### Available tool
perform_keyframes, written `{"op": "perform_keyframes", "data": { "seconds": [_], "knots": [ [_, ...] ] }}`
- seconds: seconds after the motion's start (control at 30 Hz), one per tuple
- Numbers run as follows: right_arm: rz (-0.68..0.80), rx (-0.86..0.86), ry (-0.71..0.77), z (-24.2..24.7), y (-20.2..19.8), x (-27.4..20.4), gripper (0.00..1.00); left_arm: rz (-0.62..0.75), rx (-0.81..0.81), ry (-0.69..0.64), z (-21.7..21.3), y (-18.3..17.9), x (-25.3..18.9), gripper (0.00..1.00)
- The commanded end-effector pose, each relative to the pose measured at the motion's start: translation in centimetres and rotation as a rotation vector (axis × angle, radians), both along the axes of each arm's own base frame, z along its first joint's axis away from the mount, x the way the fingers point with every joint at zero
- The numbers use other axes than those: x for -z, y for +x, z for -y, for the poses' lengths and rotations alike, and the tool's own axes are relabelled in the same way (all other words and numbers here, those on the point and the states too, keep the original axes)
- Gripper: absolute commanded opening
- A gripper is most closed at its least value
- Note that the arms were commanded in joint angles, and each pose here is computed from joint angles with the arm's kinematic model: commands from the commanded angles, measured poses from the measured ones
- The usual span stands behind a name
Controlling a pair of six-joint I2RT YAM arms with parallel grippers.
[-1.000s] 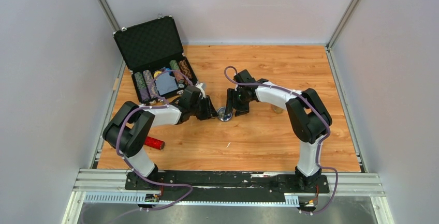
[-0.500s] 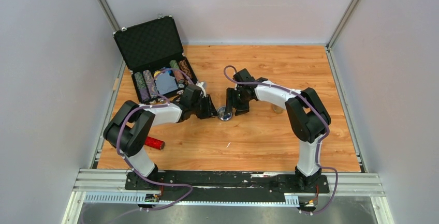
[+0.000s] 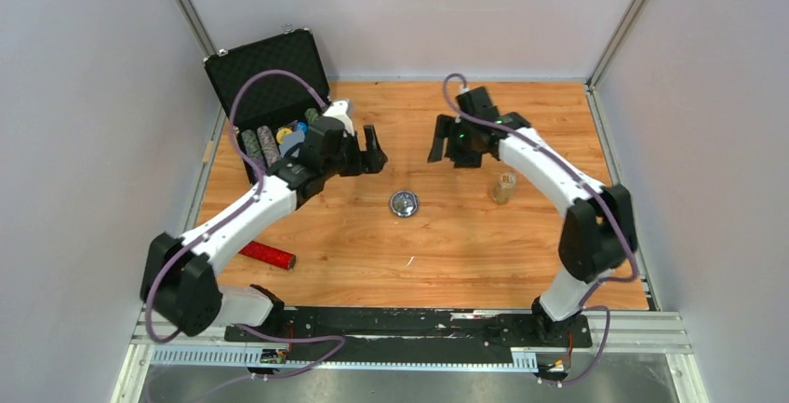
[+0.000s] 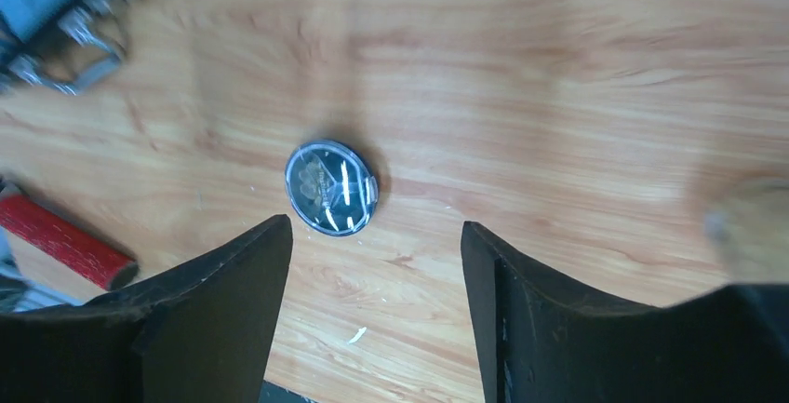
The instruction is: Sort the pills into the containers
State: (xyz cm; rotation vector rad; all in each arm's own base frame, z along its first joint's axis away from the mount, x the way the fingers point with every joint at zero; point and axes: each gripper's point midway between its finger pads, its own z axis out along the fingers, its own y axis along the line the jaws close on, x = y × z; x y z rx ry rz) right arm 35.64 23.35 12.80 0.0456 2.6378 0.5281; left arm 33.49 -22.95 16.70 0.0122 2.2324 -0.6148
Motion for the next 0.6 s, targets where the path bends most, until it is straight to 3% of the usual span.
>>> {"op": "perform_keyframes", "data": {
  "seconds": [0.0,0.23,0.57],
  "knots": [
    [0.250,0.175,-0.028,7.3,1.7,-9.9,0.71,0.168,-0.100,0.133,-4.7,-0.1,-7.0,0.99],
    [0.594,0.488,-0.210,19.0,-2.2,-19.7,0.99,0.294,-0.175,0.214,-9.5,-3.3,-13.9,1.00],
    [1.018,0.917,-0.351,29.6,-12.3,-34.3,1.00,0.502,-0.271,0.180,-15.2,-9.2,-21.2,1.00]
  ]
}}
